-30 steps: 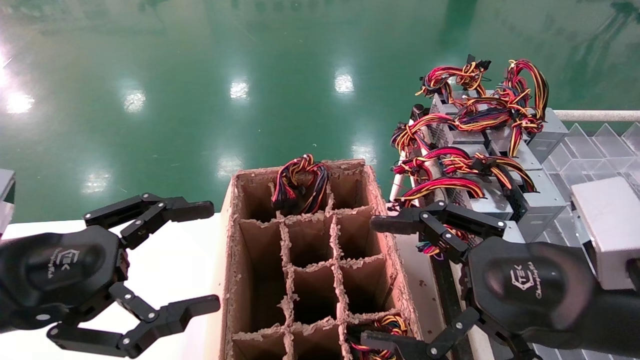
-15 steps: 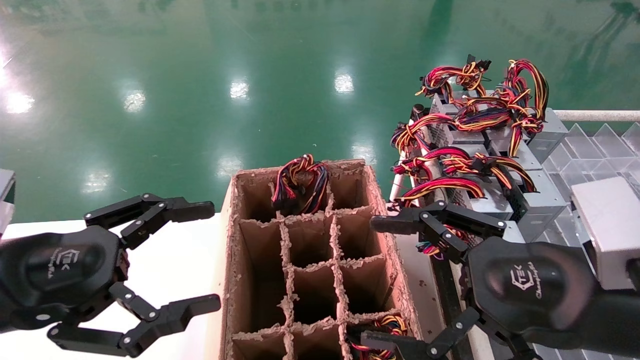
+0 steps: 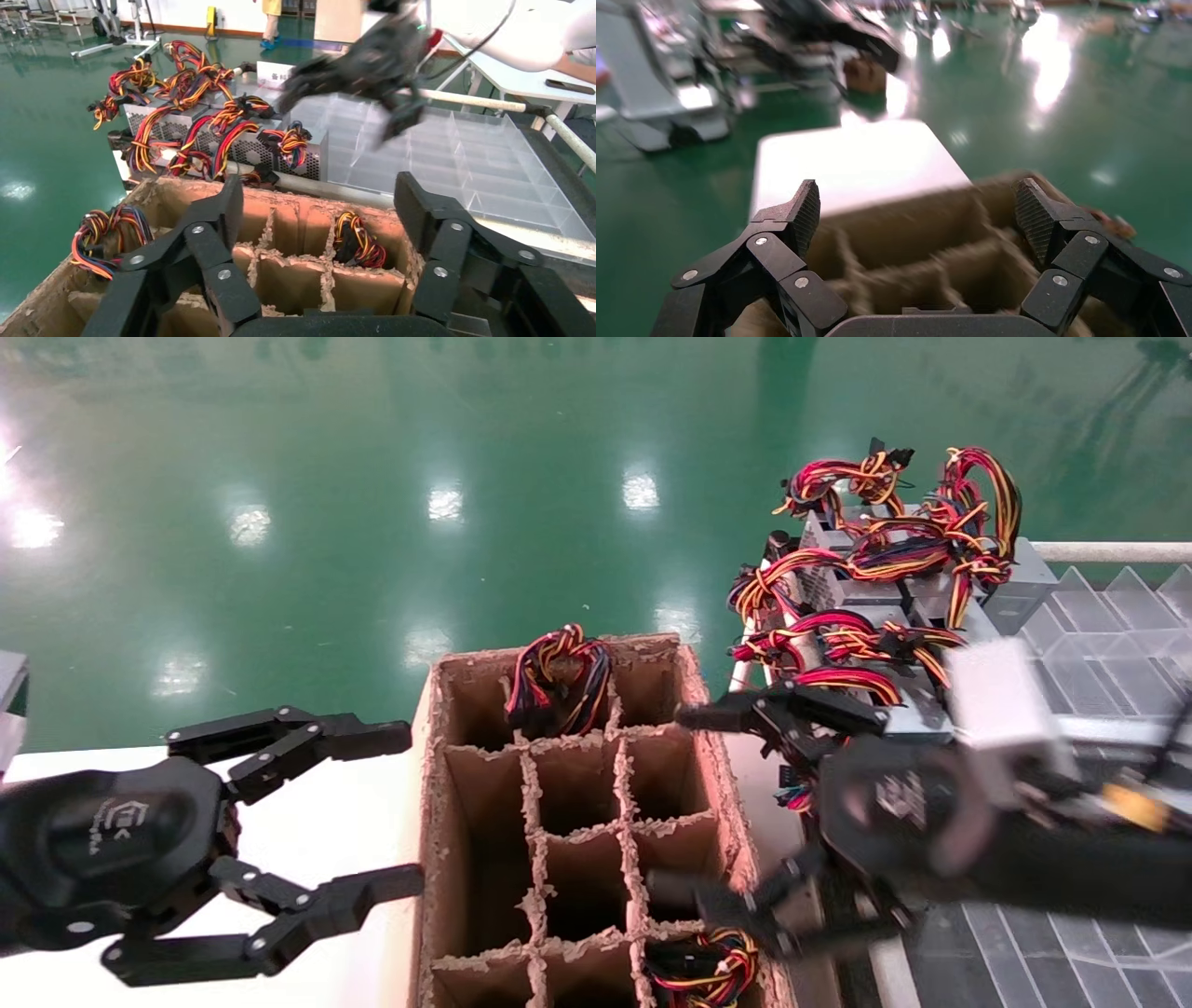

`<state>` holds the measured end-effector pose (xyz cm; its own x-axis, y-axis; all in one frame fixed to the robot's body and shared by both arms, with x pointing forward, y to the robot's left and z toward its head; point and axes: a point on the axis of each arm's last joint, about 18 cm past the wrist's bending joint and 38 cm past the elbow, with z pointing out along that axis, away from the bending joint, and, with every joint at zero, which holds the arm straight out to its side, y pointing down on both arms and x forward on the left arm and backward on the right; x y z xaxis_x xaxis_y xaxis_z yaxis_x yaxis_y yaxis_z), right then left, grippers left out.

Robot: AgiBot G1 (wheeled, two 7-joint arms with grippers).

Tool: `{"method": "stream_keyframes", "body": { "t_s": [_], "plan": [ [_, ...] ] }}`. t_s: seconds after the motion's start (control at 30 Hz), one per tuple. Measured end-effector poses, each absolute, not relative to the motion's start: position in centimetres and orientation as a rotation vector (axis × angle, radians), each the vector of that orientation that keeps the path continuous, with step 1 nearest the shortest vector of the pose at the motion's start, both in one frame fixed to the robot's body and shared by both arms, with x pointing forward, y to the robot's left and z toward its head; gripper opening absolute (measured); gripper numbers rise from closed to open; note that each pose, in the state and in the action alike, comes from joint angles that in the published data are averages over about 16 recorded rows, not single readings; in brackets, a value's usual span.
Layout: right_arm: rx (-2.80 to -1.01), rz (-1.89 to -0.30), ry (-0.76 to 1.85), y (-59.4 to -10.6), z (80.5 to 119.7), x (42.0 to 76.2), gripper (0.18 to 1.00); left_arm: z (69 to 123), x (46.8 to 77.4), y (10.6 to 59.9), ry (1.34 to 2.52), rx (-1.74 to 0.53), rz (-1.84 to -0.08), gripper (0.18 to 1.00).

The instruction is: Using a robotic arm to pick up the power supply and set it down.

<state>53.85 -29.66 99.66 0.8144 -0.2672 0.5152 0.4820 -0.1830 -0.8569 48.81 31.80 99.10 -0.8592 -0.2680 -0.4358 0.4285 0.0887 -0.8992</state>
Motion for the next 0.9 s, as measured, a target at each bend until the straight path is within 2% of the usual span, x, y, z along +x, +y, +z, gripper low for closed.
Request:
{"method": "stream_keyframes", "body": {
  "t_s": [0.43, 0.57, 0.9],
  "plan": [
    [-1.639, -0.781, -0.125, -26.3, 100.5, 63.6, 1.0, 99.1, 48.8, 31.8, 1.872, 0.157, -1.823, 0.586],
    [-1.673, -0.817, -0.132, -24.8, 100.6, 65.6, 1.0, 99.1, 48.8, 31.8, 1.872, 0.157, -1.823, 0.487],
    [-1.768, -0.94, -0.16, -22.3, 100.8, 69.0, 0.984, 99.1, 48.8, 31.8, 1.872, 0.157, -1.823, 0.312]
  ]
}}
